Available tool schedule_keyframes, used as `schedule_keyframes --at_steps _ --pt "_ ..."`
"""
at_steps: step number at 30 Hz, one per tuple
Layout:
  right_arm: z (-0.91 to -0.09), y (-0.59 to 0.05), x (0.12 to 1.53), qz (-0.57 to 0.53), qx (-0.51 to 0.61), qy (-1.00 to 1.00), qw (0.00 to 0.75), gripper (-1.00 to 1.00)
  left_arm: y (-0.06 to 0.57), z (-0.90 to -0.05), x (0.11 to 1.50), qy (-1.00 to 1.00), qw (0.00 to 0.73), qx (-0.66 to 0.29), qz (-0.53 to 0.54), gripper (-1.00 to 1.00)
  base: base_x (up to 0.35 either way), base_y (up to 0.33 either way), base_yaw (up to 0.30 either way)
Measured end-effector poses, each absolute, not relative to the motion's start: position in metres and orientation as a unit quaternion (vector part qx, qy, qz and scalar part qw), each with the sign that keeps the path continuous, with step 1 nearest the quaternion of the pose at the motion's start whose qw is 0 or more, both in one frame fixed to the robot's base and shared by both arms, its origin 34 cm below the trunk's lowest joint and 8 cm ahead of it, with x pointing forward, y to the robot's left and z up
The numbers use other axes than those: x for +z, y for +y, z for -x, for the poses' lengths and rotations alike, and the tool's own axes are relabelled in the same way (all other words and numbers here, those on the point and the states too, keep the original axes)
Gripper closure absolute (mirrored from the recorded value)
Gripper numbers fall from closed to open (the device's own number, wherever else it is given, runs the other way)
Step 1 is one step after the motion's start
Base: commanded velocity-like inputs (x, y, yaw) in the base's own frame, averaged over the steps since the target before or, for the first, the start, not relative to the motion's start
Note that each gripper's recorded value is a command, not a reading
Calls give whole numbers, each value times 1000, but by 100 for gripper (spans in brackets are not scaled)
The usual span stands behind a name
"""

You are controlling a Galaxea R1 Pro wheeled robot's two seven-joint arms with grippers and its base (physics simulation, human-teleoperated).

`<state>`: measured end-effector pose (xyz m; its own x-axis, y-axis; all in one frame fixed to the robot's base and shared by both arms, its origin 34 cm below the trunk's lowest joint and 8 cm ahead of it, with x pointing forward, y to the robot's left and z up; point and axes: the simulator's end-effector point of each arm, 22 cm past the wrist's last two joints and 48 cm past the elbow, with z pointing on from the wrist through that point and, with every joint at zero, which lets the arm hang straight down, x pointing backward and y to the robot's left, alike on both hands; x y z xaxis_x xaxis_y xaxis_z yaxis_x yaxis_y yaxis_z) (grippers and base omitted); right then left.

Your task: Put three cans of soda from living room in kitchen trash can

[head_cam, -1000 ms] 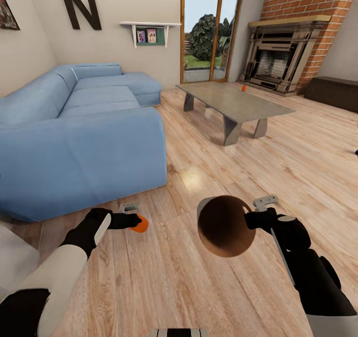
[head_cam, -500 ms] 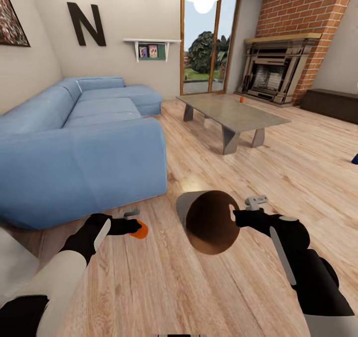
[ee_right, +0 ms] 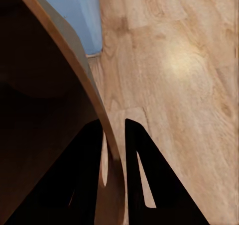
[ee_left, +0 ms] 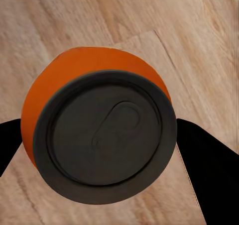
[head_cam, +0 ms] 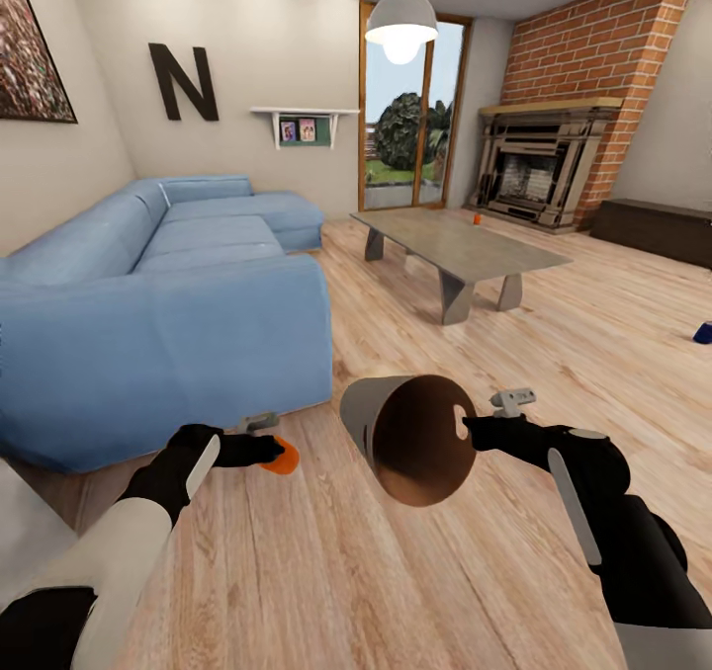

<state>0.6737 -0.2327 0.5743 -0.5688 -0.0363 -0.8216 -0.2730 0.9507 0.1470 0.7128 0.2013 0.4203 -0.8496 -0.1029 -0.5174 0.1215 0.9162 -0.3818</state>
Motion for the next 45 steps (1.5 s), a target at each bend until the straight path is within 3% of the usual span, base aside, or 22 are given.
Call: schedule_keyframes --at_steps 15,26,45 --pt "-672 -294 601 63 93 873 474 100 199 -735 490 920 333 -206 -27 100 0 0 0" --pt "-659 -327 577 42 73 903 422 100 190 -701 571 897 385 -207 -64 100 0 0 0" --pt "-660 -337 530 59 22 934 352 100 99 -608 647 788 362 -455 -202 100 0 0 0"
